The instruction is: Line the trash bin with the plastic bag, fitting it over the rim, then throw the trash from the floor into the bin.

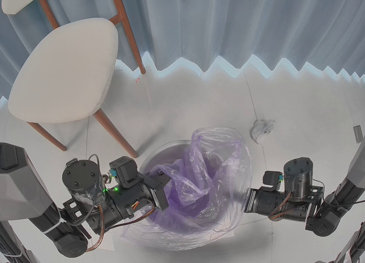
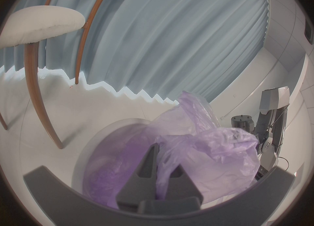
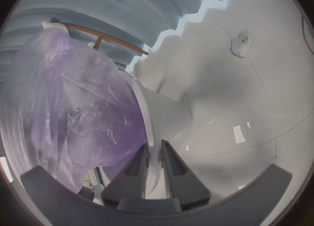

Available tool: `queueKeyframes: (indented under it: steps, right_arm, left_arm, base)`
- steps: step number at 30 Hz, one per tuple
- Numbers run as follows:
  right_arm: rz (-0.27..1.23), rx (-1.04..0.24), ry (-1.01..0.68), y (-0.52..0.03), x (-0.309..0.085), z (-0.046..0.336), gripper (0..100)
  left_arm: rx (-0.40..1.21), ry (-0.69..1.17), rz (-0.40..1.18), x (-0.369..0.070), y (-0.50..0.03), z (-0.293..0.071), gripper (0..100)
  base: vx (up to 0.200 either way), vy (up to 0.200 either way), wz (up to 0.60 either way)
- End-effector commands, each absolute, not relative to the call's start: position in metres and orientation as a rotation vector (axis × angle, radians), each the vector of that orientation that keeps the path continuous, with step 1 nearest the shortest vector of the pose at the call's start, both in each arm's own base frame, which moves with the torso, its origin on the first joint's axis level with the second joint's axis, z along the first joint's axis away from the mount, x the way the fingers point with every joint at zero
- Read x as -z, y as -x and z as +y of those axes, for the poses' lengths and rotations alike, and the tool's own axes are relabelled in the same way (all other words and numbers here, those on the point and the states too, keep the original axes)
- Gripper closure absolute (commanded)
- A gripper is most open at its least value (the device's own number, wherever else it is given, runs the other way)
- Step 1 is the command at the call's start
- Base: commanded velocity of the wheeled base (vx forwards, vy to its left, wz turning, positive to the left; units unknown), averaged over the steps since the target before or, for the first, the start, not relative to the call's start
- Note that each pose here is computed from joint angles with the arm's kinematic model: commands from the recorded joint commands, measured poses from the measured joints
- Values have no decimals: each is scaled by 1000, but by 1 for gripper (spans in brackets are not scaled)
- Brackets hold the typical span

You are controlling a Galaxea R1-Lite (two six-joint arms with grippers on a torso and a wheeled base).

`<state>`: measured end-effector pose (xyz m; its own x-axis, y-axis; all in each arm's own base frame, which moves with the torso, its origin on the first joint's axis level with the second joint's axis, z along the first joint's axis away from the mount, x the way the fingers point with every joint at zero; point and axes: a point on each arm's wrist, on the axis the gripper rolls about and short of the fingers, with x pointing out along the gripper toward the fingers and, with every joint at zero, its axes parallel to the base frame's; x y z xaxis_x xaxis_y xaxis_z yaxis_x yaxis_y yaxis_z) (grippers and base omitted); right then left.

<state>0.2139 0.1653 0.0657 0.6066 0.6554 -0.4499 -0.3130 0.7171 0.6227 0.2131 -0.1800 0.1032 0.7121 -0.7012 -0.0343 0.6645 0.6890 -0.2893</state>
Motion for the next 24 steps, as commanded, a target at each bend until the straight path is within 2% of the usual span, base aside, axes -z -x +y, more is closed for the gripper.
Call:
queueKeyframes:
  steps: [1, 10, 15, 20, 24]
  right_arm:
    - [728, -598, -524, -207, -67, 162, 100]
    - [801, -571, -490, -203, -49, 161, 100]
    - [839, -556, -414, -206, -24, 161, 100]
    - [801, -573, -420, -207, -10, 161, 100]
    - [709, -576, -426, -207, -1, 160, 100]
  left_arm:
    - [767, 267, 143, -105, -211, -179, 100]
    - [764, 231, 259, -75, -211, -185, 100]
    - [748, 222, 288, -66, -214, -184, 100]
    - [741, 225, 302, -62, -215, -186, 100]
    - [734, 228, 299, -64, -215, -183, 100]
  base:
    - [0, 0, 0]
    - [0, 0, 0]
    - [0, 0, 0]
    - [0, 0, 0]
    - [0, 0, 0]
